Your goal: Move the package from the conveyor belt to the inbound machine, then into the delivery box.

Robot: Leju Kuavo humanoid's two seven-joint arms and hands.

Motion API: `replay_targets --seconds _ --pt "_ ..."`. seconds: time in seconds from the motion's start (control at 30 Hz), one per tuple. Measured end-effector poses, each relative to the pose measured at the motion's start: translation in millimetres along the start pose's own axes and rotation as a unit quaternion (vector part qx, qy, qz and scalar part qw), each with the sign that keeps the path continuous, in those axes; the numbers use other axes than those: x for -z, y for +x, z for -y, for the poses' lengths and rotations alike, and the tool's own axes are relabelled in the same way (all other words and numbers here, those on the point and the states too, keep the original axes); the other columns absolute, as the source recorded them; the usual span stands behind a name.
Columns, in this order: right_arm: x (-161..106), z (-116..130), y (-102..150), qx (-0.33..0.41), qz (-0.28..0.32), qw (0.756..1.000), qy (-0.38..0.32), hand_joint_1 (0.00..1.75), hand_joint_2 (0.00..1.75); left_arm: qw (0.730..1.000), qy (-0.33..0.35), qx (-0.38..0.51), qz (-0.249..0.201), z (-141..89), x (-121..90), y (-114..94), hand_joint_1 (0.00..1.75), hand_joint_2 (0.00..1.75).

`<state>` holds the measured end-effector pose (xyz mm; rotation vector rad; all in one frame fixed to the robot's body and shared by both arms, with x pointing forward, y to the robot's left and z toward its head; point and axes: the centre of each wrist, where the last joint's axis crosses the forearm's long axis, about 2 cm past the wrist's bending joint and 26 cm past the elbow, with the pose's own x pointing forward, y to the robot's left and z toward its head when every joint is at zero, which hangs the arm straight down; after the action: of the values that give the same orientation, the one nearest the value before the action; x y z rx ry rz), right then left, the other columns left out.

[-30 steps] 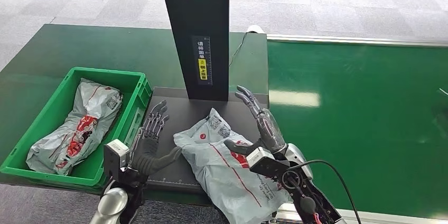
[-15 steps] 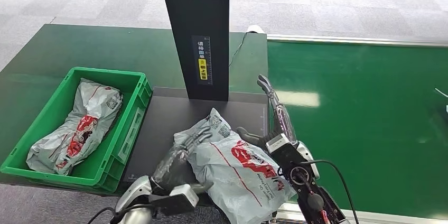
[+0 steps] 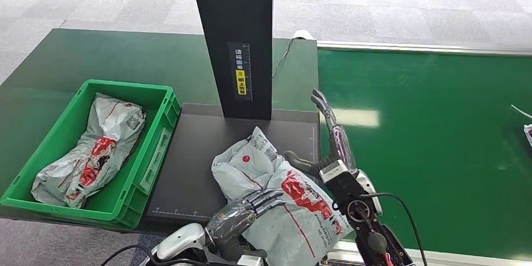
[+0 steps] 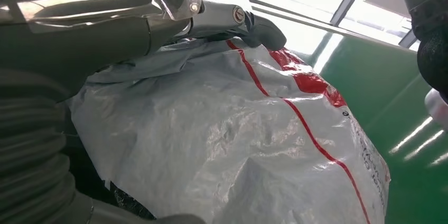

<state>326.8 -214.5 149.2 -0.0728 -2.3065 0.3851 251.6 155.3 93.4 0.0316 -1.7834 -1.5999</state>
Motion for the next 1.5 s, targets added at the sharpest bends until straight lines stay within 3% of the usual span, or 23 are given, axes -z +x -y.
replay_targets --seconds 0.03,0.23,0.8,1.0,1.03,1.13,1.17,1.5 --pt "0 0 0 -0.001 0.0 1.0 0.0 0.0 1.75 1.0 0.001 0.0 -0.001 0 0 0 1.45 1.75" --pt "-2 1 1 -0.004 0.0 1.0 0.0 0.0 1.75 0.999 0.031 0.006 0.008 -4 0 -1 1.74 1.75" --pt "-4 6 3 -0.009 0.003 1.0 -0.005 0.0 1.75 0.991 0.129 0.029 0.024 -22 -3 -2 1.75 1.75" --pt "-4 7 3 -0.009 0.003 1.0 -0.004 0.0 1.75 0.98 0.191 0.039 0.024 -31 -5 -3 1.75 1.75" --pt "-4 7 3 -0.009 0.003 1.0 -0.004 0.0 1.75 0.978 0.202 0.038 0.024 -33 -5 -3 1.4 1.75" --pt "-4 7 3 -0.01 0.003 1.0 -0.004 0.0 1.75 0.975 0.219 0.031 0.025 -37 -6 -4 0.09 1.75" --pt "-5 8 3 -0.01 0.002 1.0 -0.003 0.0 1.75 0.975 0.221 0.024 0.028 -38 -6 -5 0.0 1.75" --pt "-8 11 1 -0.015 0.0 1.0 0.0 0.0 1.75 0.969 0.232 -0.043 0.071 -43 -7 -1 0.0 1.75"
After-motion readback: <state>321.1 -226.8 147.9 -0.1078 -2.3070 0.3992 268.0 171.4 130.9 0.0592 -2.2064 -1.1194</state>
